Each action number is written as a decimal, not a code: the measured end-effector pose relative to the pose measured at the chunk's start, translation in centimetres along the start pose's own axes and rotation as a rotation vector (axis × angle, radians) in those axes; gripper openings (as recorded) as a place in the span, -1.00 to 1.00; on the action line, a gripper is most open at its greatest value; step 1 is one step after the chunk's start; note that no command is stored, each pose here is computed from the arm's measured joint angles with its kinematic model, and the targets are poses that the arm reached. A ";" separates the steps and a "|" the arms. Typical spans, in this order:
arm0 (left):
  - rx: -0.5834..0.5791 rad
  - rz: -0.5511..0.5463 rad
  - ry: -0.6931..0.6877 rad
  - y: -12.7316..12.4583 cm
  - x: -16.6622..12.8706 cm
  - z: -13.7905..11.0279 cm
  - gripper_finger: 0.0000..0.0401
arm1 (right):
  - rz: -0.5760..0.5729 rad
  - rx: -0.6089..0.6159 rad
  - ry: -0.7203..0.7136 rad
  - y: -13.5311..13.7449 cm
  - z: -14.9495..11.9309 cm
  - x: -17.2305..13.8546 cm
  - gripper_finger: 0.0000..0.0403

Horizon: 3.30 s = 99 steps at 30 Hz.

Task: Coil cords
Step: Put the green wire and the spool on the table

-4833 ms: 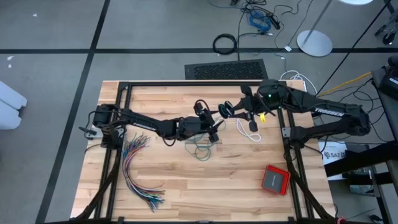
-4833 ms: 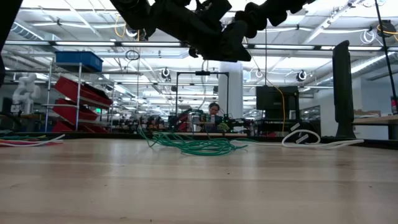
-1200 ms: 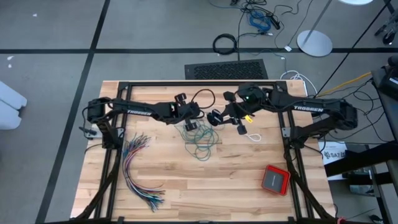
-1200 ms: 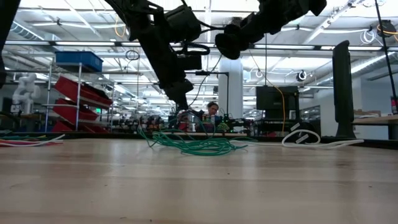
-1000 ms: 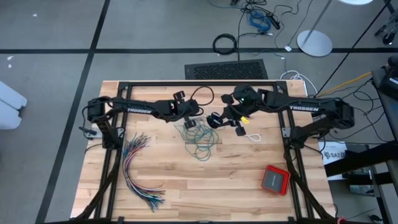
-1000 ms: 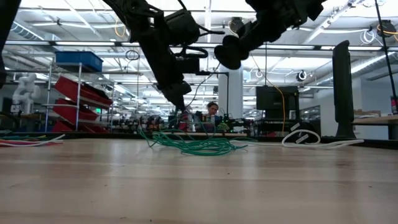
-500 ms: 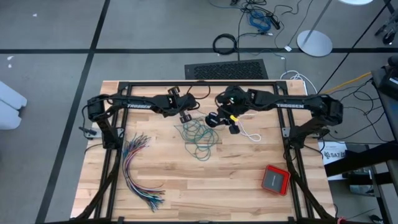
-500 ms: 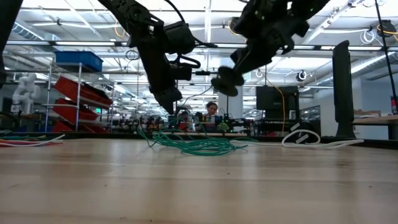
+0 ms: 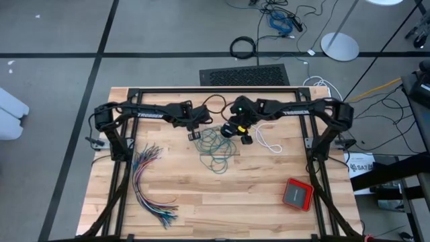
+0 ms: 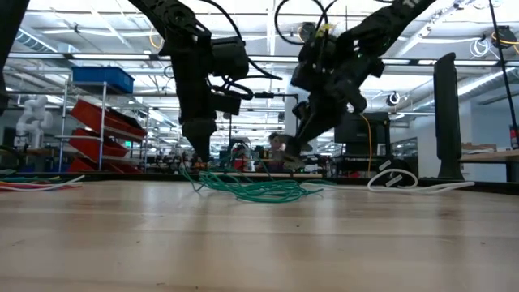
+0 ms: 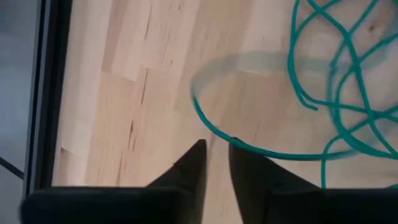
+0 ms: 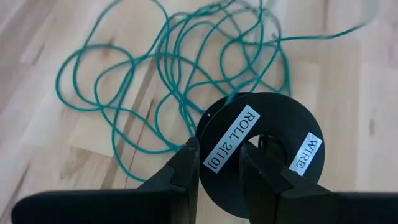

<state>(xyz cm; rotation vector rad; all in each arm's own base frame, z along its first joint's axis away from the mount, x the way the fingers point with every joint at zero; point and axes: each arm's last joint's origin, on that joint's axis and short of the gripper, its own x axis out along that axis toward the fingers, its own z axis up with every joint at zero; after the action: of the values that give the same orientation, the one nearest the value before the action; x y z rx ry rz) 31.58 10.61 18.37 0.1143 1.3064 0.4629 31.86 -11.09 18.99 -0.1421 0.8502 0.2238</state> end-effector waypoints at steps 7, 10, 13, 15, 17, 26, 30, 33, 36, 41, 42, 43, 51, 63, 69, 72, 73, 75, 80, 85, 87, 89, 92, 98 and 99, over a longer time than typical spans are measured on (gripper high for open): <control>-0.015 -0.005 -0.030 0.0 0.0 0.3 -0.09 | 0.011 0.005 0.015 -0.3 -0.6 1.5 -0.61; -0.032 -0.011 -0.020 -0.3 -0.3 0.1 0.01 | 0.016 0.010 0.022 -0.4 -0.8 2.0 -0.61; -0.063 0.007 -0.057 -0.6 -1.8 0.2 0.03 | 0.025 0.019 0.039 -0.4 -1.1 2.5 -0.61; -0.083 0.039 -0.109 -1.0 -3.6 0.2 0.04 | 0.033 0.021 0.048 -0.4 -1.3 2.9 -0.61; -0.099 0.047 -0.192 -1.4 -5.8 0.2 0.04 | 0.038 0.014 0.051 -0.3 -1.3 3.1 -0.61; -0.083 -0.082 -0.543 -6.3 -15.1 -1.3 0.04 | 0.027 -0.076 0.076 1.0 -0.7 3.8 -0.56; -0.017 -0.082 -0.584 -10.4 -16.1 -2.0 0.04 | 0.027 -0.126 0.083 1.7 -0.4 4.1 -0.58; 0.015 -0.049 -0.582 -13.5 -15.7 -2.5 0.04 | 0.008 -0.163 0.092 2.1 -0.1 4.3 -0.59; 0.011 0.012 -0.585 -16.6 -14.7 -3.0 0.04 | 0.000 -0.202 0.085 2.4 0.1 4.5 -0.58; -0.013 0.093 -0.595 -21.3 -12.0 -3.7 0.04 | -0.035 -0.256 -0.001 2.5 1.1 4.7 -0.58; -0.009 0.100 -0.586 -22.1 -11.3 -3.9 0.04 | -0.043 -0.263 -0.018 2.4 1.4 4.7 -0.58; -0.010 0.104 -0.577 -22.8 -10.6 -4.1 0.04 | -0.046 -0.264 -0.026 2.3 1.6 4.7 -0.58; -0.081 0.124 -0.542 -25.5 -7.4 -5.1 0.04 | -0.003 -0.229 0.047 0.8 3.6 6.4 -0.56; -0.126 0.258 -0.694 -26.6 -8.8 -6.4 0.04 | 0.018 -0.232 0.091 -1.8 6.1 9.8 -0.54; -0.176 0.267 -0.722 -26.8 -9.0 -6.9 0.04 | -0.025 -0.225 0.064 -4.3 7.3 10.7 -0.52; -0.188 0.261 -0.730 -26.9 -9.1 -7.1 0.04 | -0.024 -0.215 0.076 -5.0 7.7 10.6 -0.52; -0.189 0.259 -0.732 -27.0 -9.1 -7.1 0.04 | -0.020 -0.213 0.086 -5.1 7.7 10.4 -0.52; -0.191 0.257 -0.733 -27.0 -9.2 -7.1 0.04 | -0.008 -0.213 0.106 -5.1 7.8 10.1 -0.51; -0.210 0.249 -0.738 -27.1 -9.2 -7.2 0.04 | 0.019 -0.191 0.156 -4.4 8.1 8.2 -0.35; -0.216 0.255 -0.746 -27.1 -9.2 -7.2 0.04 | -0.003 -0.187 0.175 -3.6 9.1 5.9 -0.18; -0.220 0.261 -0.753 -27.0 -9.3 -7.1 0.04 | -0.016 -0.196 0.171 -3.2 9.6 5.0 -0.14; -0.225 0.258 -0.756 -27.1 -9.3 -7.1 0.04 | -0.005 -0.195 0.182 -2.7 9.8 4.2 -0.12; -0.233 0.252 -0.761 -27.1 -9.3 -7.0 0.04 | 0.048 -0.162 0.259 -1.7 9.4 3.6 -0.13; -0.228 0.253 -0.760 -27.2 -9.4 -7.1 0.04 | 0.213 -0.109 0.494 2.0 7.3 4.0 -0.18; -0.224 0.256 -0.757 -27.1 -9.3 -7.1 0.04 | 0.237 -0.114 0.526 2.8 6.7 4.4 -0.18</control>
<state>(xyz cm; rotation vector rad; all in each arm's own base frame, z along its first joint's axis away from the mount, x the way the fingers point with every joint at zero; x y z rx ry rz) 30.26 -18.81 15.70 0.2434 0.4928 0.6958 38.87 -6.31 19.93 -0.2113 1.3799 0.4696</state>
